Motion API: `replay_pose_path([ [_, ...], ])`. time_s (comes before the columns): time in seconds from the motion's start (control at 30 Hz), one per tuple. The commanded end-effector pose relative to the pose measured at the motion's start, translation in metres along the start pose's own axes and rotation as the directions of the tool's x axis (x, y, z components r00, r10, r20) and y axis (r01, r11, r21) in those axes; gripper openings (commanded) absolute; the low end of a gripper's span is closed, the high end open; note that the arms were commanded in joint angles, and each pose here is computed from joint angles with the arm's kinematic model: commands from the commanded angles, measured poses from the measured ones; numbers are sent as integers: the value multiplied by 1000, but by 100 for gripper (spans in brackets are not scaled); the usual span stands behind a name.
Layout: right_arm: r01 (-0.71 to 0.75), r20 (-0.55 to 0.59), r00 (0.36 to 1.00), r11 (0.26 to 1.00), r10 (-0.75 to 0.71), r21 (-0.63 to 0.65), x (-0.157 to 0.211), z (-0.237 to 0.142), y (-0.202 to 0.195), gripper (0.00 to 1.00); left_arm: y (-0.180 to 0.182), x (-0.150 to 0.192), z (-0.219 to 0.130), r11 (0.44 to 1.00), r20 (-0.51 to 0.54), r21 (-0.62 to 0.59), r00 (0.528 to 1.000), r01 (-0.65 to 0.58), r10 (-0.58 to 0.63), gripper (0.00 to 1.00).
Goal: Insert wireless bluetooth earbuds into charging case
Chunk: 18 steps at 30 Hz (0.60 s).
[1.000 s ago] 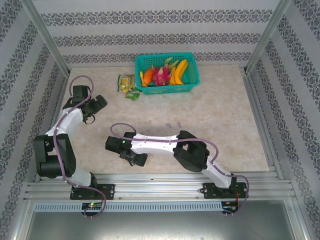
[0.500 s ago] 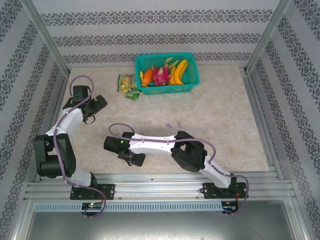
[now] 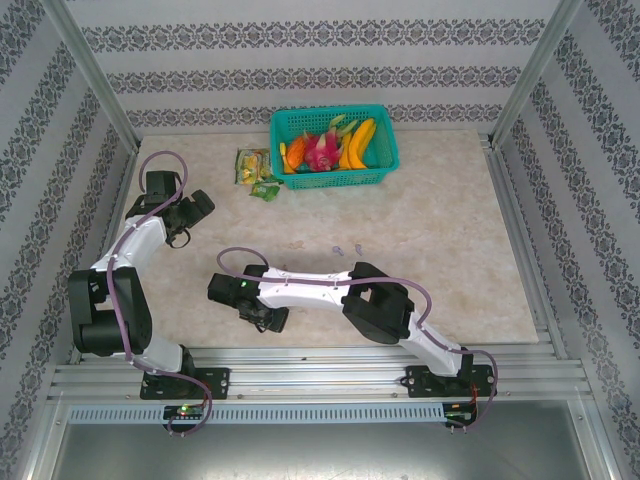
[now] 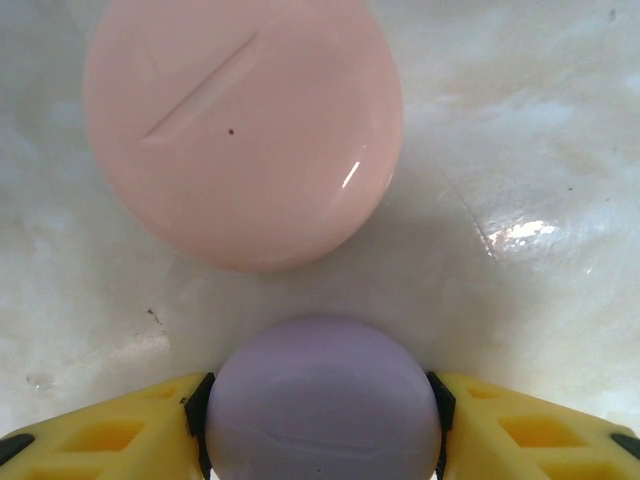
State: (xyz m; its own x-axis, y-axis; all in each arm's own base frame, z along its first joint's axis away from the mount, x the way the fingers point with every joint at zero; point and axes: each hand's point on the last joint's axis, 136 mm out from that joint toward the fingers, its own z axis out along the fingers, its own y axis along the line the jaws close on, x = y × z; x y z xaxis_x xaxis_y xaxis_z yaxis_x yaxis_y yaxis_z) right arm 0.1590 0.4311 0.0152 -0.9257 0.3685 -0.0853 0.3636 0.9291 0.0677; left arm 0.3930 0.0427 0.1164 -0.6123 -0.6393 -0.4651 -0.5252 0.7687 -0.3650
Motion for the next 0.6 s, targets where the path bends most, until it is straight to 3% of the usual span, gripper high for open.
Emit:
replay_pose_path([
  [0.0, 33, 14, 999, 999, -33, -12, 8, -5, 2, 57, 0, -11, -2, 999, 23, 12, 999, 33, -34, 100],
  [0.27, 53, 47, 998, 998, -51, -43, 5, -16, 1, 52, -4, -14, -6, 999, 30, 23, 999, 38, -39, 100],
  [0.57, 47, 84, 996, 997, -42, -60, -3, -28, -15, 52, -10, -19, -14, 998, 42, 41, 998, 36, -38, 100],
])
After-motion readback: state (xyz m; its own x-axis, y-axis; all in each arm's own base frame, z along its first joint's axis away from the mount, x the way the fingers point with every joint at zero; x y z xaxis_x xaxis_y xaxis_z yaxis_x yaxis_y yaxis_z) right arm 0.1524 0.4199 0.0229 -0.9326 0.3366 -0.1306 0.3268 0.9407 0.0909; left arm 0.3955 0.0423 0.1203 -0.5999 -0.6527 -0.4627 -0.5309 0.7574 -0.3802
